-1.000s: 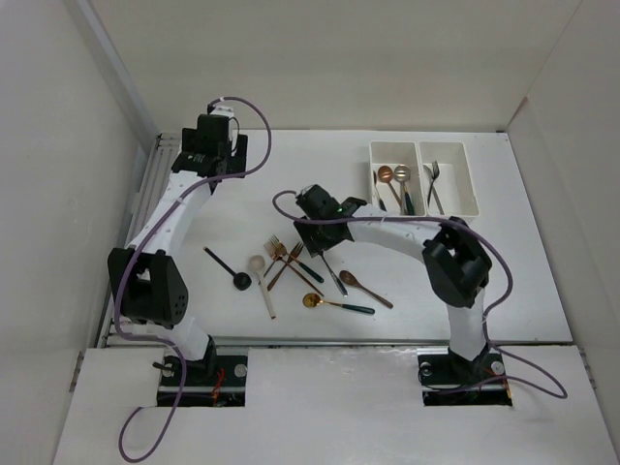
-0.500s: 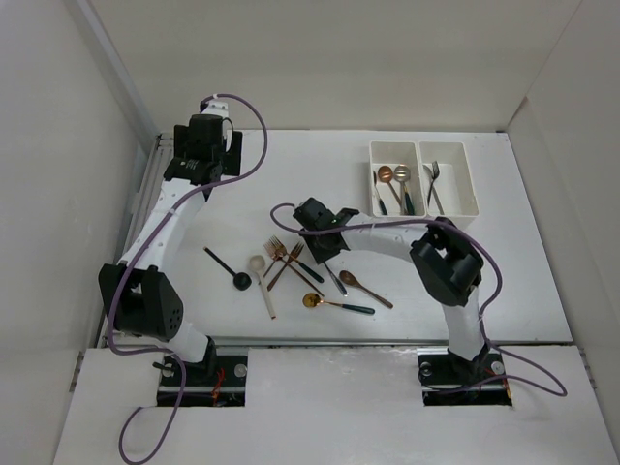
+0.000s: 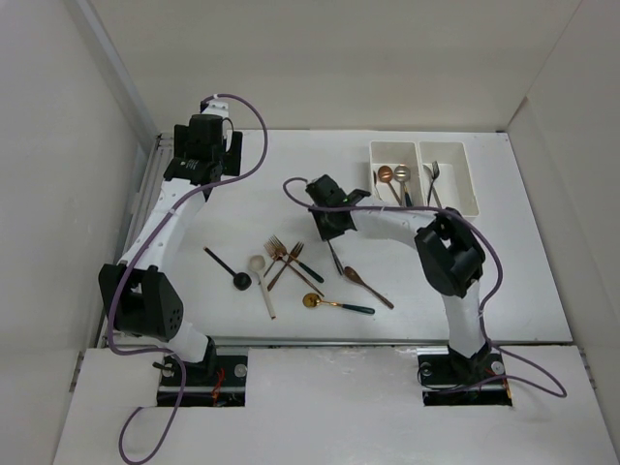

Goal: Sort the eating utensils into containers

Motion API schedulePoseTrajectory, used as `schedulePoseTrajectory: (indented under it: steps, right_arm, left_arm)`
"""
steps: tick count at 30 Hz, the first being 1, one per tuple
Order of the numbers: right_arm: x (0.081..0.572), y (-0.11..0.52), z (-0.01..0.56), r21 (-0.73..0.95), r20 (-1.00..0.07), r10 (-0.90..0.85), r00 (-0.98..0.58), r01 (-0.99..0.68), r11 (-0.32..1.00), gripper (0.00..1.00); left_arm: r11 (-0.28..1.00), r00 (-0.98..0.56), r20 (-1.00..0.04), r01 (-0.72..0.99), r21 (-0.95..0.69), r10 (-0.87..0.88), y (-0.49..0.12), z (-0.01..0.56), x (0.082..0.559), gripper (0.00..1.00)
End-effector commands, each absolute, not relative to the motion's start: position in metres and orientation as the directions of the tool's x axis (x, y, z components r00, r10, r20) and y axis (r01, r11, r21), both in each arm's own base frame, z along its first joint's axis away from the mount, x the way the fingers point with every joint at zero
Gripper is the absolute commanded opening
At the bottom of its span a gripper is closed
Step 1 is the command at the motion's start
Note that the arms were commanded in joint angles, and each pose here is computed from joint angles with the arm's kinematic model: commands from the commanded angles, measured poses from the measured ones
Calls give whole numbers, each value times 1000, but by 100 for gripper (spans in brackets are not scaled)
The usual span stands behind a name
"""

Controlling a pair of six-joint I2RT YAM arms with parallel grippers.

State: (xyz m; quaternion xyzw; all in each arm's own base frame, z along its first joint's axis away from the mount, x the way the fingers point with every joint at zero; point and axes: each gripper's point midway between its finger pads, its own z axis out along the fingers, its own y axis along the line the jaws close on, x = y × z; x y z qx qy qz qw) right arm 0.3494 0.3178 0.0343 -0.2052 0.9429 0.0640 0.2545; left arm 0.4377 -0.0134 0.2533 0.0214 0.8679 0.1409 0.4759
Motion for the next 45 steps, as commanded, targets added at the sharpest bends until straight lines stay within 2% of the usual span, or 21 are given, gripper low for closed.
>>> schedulePoseTrajectory:
  steps: [1,5,8,12,13,16,17,21,27,29,31,34,35,39,43,45]
  right_arm:
    - [394,334,132,82,-695,-260,-670,-434,897,0]
    - [436,314,226,120,-821,-137,-554,-402,908,0]
    - [478,255,272,111,-873,-51,-484,-300,947,0]
    - [513,171,285,65,-886,-14,-464,-153,986,0]
    - [520,137,292,40,-894,3,-447,-73,997,0]
    - [527,85,280,-41,-890,-23,-456,29,999,0]
    - [530,51,264,-101,-874,-28,-486,125,987,0]
    - [535,-22,208,-220,-808,-11,-589,283,934,0]
    - [555,-52,143,-233,-754,25,-656,303,924,0]
    - [549,-52,118,-260,-697,23,-717,283,923,0]
    - [544,-52,109,-261,-682,31,-730,283,923,0]
    - [541,-50,108,-254,-681,32,-732,276,927,14]
    - [538,-50,110,-253,-682,32,-731,276,927,30]
    - [533,-43,136,-246,-698,15,-716,258,934,57]
    - [523,-13,190,-235,-761,-27,-648,237,943,67]
    - [507,20,197,-226,-764,-68,-642,167,960,69]
  left_arm:
    - [954,-496,-851,-131,270,173,-7,274,434,100]
    - [953,-512,-841,-126,276,176,-7,266,435,100]
    - [952,-523,-834,-122,280,178,-8,261,439,100]
    - [952,-528,-830,-121,282,179,-9,258,444,100]
    - [952,-527,-831,-121,281,178,-9,259,447,100]
    - [949,-537,-824,-125,289,180,-9,257,452,100]
    - [949,-545,-819,-123,292,181,-9,253,453,100]
    - [950,-552,-816,-125,286,173,-11,250,463,100]
    - [949,-583,-795,-119,291,170,-13,240,471,100]
    - [949,-583,-795,-119,291,170,-13,240,471,100]
    - [943,-584,-794,-138,303,170,-10,241,473,100]
    - [943,-584,-794,-138,303,170,-10,241,473,100]
    - [943,-584,-794,-138,303,170,-10,241,473,100]
    - [946,-583,-794,-131,298,170,-11,240,473,100]
    - [948,-583,-795,-123,293,170,-13,240,473,100]
    - [949,-574,-801,-126,290,168,-12,245,472,100]
